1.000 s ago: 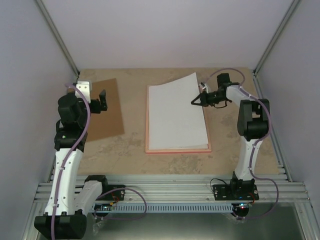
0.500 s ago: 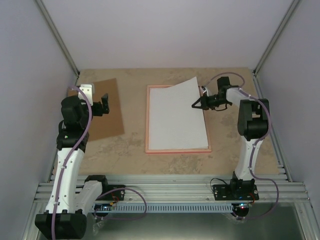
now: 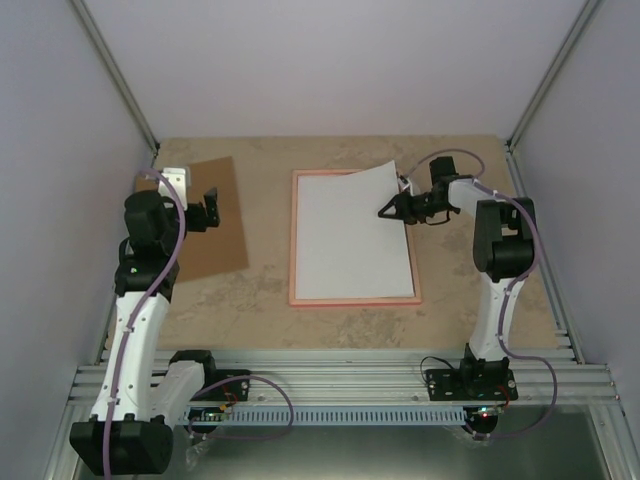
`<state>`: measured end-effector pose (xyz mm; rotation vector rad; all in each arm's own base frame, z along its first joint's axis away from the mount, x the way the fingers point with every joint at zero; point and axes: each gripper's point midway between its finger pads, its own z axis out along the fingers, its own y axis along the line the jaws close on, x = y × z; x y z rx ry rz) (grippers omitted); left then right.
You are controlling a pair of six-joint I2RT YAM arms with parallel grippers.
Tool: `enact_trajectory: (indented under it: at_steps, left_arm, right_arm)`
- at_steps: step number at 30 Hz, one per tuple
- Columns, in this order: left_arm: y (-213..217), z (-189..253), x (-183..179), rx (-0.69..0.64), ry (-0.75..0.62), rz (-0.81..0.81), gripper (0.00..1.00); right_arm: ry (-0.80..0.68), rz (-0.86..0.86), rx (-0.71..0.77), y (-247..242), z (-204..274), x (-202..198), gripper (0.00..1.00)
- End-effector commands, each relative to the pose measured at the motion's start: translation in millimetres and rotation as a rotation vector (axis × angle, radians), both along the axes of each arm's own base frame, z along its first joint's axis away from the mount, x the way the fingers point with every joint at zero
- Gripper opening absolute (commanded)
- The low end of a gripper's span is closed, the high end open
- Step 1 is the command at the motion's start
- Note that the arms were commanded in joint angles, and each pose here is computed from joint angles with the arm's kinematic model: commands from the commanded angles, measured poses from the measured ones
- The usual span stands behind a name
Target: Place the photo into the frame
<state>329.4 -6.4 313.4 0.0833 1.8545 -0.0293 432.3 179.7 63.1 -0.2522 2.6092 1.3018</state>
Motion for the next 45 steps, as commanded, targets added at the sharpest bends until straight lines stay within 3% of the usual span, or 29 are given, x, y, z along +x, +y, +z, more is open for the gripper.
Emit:
enact_trajectory:
  at_steps: [1,7,11,18,22,28,32,38,40,45]
  left_arm:
    - [-2,5,3,-0.013,-0.015,-0.013,0.99]
    - [1,-1,6,0.009,0.021,-0.003,1.0]
    - [7,-3,6,0.03,0.046,0.028,0.99]
    - [26,-11,15,0.089,0.142,0.116,0.99]
    - [26,-31,22,0.082,0.234,0.114,0.99]
    - [24,-102,24,0.151,0.486,0.053,1.0]
    - [18,-153,21,0.191,0.612,-0.025,0.99]
    - [-26,-204,31,0.124,0.712,-0.297,0.98]
    - [-52,-219,31,0.168,0.744,-0.431,0.94]
    - [-89,-251,45,0.27,0.777,-0.499,0.87]
  right_arm:
    - [-0.052,-0.02,-0.051,-5,17,2,0.44]
    - [-0.118,-0.027,-0.108,-12,36,3,0.82]
    - [-0.163,-0.033,-0.19,-26,46,5,0.97]
    - [-0.256,-0.094,-0.312,-69,66,14,0.98]
    - [-0.324,-0.068,-0.269,-71,85,13,0.98]
    - [-0.431,0.063,-0.107,-26,115,-9,0.98]
    - [-0.496,0.141,-0.058,13,124,-23,0.98]
    - [-0.546,0.228,0.021,45,123,-41,0.98]
    - [-0.543,0.257,0.05,48,122,-48,0.98]
    - [-0.541,0.277,0.071,41,124,-56,0.98]
